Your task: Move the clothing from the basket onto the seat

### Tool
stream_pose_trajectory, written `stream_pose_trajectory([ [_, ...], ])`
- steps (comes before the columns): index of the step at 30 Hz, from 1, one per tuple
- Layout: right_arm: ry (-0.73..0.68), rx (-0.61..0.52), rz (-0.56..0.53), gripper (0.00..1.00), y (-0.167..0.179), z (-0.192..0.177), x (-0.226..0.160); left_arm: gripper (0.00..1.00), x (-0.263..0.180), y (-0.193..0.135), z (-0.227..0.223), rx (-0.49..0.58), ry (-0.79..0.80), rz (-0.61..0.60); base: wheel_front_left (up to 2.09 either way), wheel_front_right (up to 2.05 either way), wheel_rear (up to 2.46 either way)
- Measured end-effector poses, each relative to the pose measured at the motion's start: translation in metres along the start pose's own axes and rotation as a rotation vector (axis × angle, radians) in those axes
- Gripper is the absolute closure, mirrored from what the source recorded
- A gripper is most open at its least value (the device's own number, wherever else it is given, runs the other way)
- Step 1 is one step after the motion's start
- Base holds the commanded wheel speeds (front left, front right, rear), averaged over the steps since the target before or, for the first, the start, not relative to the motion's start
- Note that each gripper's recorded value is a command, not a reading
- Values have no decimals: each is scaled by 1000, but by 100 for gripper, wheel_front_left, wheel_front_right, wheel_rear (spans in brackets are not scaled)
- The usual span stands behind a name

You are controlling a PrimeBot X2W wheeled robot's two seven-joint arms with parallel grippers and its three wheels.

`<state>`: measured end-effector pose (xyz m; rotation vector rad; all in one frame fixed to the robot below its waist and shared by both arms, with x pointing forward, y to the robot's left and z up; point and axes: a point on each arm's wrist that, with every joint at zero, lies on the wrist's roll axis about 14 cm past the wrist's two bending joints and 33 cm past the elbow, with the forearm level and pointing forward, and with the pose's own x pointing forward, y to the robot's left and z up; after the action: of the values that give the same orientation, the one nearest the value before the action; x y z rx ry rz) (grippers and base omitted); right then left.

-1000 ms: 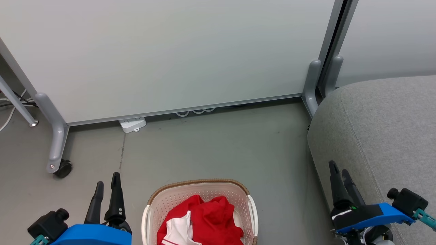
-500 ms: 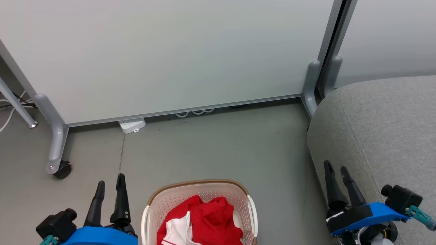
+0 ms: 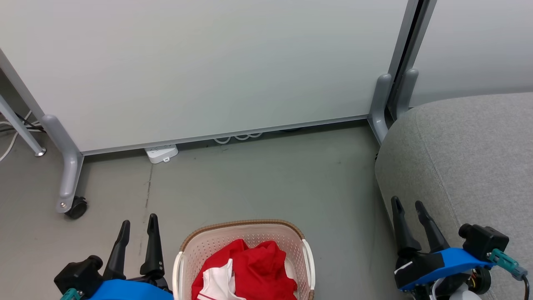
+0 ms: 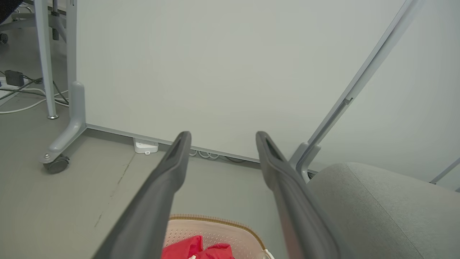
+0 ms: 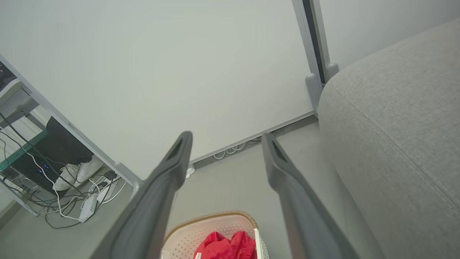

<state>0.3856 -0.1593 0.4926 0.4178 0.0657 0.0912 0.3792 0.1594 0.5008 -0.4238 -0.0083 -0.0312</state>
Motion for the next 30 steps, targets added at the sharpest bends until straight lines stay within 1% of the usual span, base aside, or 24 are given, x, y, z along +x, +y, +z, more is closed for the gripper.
stream_pose_trajectory([
  [12, -2, -118, 10, 0, 1, 0, 0, 0, -1, -3, -5, 88, 1, -15, 0, 0, 0],
  [30, -12, -256, 25, 0, 3, 2, 0, 0, -2, -7, -5, 220, -17, -35, 0, 0, 0],
])
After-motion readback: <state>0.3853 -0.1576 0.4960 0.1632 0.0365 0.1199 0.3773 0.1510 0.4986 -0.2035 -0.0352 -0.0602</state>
